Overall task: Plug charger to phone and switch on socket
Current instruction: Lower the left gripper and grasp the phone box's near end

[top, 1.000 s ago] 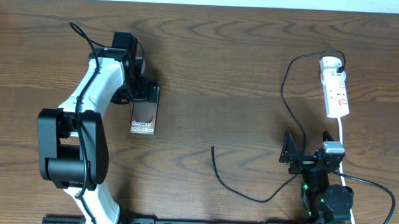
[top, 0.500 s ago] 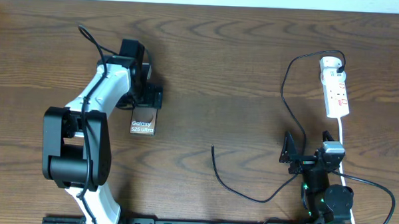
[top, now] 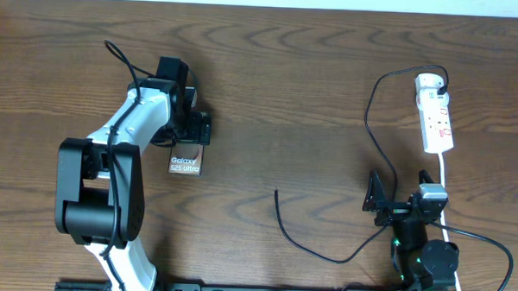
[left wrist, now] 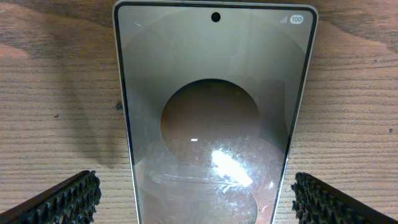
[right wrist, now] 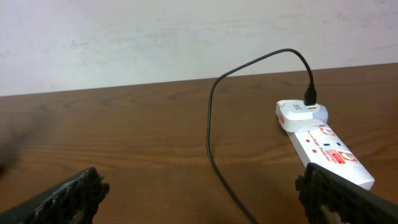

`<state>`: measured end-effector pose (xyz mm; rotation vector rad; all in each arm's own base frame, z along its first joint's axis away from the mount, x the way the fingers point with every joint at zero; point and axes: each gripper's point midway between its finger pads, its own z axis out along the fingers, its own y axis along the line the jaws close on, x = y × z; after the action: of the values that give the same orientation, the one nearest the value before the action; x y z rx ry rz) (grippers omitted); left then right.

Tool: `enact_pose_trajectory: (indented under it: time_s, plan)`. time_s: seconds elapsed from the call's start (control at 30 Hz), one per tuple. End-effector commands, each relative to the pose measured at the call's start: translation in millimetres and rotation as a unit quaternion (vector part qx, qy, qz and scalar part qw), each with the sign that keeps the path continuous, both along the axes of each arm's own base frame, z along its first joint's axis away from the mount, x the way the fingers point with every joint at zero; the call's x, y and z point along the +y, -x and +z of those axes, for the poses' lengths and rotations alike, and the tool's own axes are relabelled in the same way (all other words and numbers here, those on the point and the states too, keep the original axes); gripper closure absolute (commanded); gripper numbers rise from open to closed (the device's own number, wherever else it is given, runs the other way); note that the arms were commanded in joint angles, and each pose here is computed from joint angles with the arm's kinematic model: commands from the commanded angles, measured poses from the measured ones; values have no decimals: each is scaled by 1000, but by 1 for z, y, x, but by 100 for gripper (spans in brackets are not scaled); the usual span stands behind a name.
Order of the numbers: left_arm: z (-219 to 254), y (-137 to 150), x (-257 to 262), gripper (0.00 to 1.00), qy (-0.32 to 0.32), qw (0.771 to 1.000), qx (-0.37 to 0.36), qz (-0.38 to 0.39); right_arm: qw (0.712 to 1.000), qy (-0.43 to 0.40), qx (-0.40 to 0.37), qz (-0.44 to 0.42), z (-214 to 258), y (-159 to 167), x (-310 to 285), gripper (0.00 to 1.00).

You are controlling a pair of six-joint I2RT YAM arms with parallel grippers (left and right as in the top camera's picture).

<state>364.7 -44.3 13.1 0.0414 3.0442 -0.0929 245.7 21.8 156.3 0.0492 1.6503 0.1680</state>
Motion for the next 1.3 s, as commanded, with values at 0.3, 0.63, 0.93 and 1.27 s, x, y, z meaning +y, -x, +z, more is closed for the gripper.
enact_pose_trajectory:
  time_s: [0.3,0.63,0.93,1.27]
  plan:
    - [-6,0,-2,2,7,1000,5,20,1000,-5,1,-1,0,0,0,1]
    - [-23,13,-2,2,7,1000,14,19,1000,-5,1,-1,0,0,0,1]
    - [-23,12,-3,2,12,1000,12,19,1000,-5,1,-1,0,0,0,1]
    - [-23,13,-18,2,19,1000,8,-5,1000,-5,1,-1,0,0,0,1]
